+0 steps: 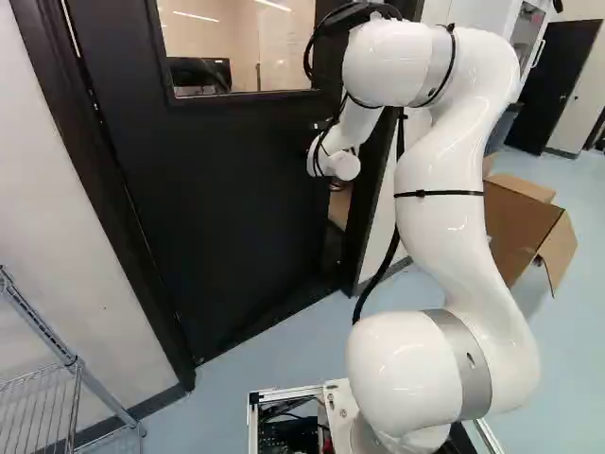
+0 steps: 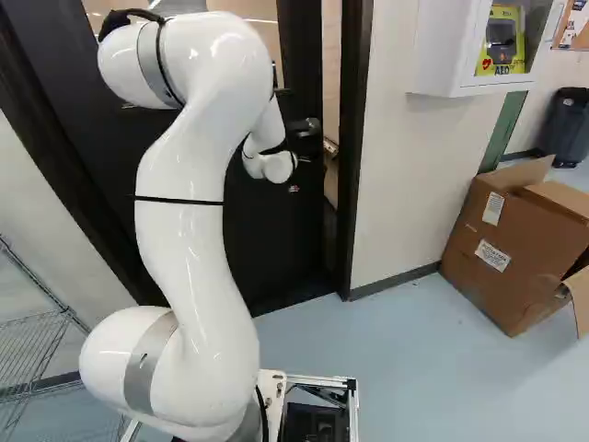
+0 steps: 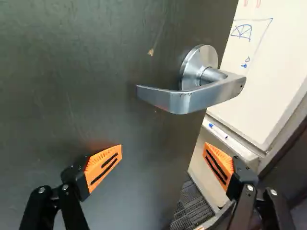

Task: Open the door and move inside

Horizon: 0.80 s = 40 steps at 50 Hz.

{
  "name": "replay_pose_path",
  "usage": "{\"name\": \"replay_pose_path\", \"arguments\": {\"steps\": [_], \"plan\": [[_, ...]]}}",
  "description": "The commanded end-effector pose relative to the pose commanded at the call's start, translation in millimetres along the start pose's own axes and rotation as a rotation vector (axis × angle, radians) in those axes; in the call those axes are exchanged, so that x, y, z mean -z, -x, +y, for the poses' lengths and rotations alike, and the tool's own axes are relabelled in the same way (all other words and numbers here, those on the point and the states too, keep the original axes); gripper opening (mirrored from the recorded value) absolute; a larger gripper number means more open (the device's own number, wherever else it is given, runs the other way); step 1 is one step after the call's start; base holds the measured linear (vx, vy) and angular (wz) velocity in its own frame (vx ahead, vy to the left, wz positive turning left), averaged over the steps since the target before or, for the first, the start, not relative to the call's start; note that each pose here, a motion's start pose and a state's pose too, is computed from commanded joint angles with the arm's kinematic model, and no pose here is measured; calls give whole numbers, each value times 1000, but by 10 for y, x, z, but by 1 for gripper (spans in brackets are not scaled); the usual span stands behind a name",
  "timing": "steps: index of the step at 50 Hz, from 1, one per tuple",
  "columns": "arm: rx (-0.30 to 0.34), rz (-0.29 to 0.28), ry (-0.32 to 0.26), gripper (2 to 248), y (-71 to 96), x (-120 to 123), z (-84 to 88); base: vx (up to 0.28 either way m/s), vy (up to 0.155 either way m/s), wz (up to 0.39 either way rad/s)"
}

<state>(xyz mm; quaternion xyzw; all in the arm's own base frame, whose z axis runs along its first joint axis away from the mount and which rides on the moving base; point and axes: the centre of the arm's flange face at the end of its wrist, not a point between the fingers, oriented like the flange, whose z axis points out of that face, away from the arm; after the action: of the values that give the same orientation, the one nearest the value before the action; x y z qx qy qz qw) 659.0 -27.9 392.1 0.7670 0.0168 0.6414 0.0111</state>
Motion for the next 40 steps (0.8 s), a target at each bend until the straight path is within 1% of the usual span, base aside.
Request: {"name": "replay_pose_path", "arguments": {"steps": [12,18,31,40], "plan": [[5,16,-24,247,-8,-196,-160,0,0,0],[6,20,-30,247,-9,-241,-205,0,0,0],[7,21,-33,247,-10,-249,-219,0,0,0],[6,11,-33,247,-10,-130,-224,0,0,0]]}}
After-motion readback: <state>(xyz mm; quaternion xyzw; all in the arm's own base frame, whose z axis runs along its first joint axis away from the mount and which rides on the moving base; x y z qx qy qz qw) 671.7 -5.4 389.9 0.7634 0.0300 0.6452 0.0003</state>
